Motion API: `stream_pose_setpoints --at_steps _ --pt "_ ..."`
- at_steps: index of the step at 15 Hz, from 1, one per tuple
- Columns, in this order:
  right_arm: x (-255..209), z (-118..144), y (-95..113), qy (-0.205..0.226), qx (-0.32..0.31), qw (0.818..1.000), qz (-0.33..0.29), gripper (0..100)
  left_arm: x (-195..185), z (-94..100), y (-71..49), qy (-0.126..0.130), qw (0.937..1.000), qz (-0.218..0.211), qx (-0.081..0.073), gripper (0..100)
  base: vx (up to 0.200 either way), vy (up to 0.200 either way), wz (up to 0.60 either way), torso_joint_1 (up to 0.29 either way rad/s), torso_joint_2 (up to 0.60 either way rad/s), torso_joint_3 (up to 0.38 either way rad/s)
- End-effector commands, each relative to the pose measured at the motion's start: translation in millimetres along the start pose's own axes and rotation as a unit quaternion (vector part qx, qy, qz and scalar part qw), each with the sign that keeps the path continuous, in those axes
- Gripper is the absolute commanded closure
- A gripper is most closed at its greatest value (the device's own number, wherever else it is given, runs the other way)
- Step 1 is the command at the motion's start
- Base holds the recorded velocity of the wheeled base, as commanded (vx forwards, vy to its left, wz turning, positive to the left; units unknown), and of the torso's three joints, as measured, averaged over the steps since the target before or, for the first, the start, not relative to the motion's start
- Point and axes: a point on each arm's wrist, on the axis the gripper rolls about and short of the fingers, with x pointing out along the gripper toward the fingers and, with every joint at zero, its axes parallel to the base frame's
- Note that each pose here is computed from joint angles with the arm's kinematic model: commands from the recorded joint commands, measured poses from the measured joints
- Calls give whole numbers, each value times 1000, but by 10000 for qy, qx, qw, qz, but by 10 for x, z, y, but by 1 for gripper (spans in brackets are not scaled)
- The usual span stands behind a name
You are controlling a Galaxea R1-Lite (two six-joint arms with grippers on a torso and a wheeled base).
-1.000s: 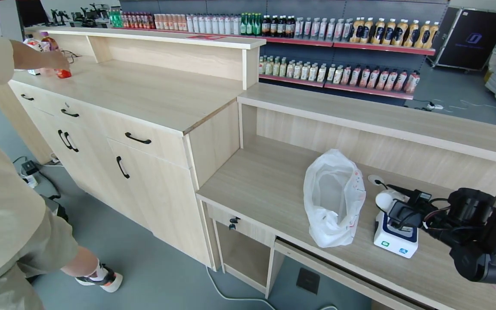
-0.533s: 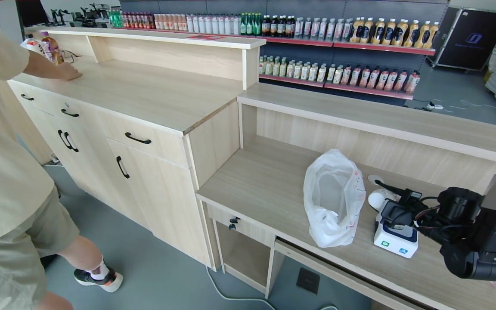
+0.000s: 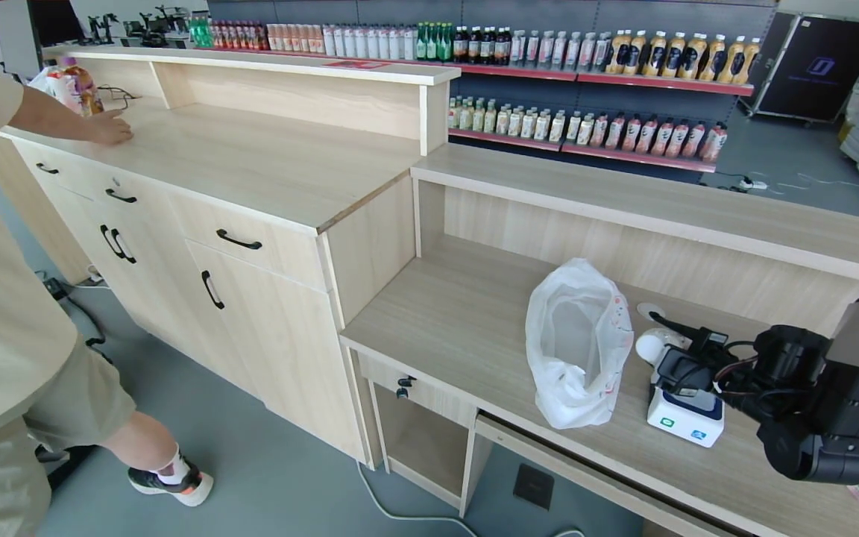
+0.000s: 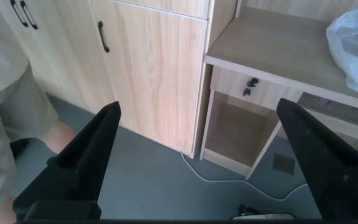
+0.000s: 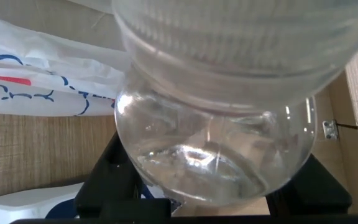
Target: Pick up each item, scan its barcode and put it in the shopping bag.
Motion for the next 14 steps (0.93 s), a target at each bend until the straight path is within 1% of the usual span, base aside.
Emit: stream_pose_setpoints --at_steps 1,5,11,14 --pt "7 -9 15 3 9 10000 15 100 0 0 0 1 10000 1 0 0 0 0 0 0 0 0" --pt "-1 1 -23 -4 -17 10000 -32 100 0 0 0 1 10000 1 0 0 0 0 0 0 0 0" --pt "-51 85 -157 -61 -103 9998 -167 100 0 0 0 1 10000 1 0 0 0 0 0 0 0 0" --pt "-95 88 -127 -14 -98 9999 -92 100 0 0 0 1 10000 1 0 0 0 0 0 0 0 0"
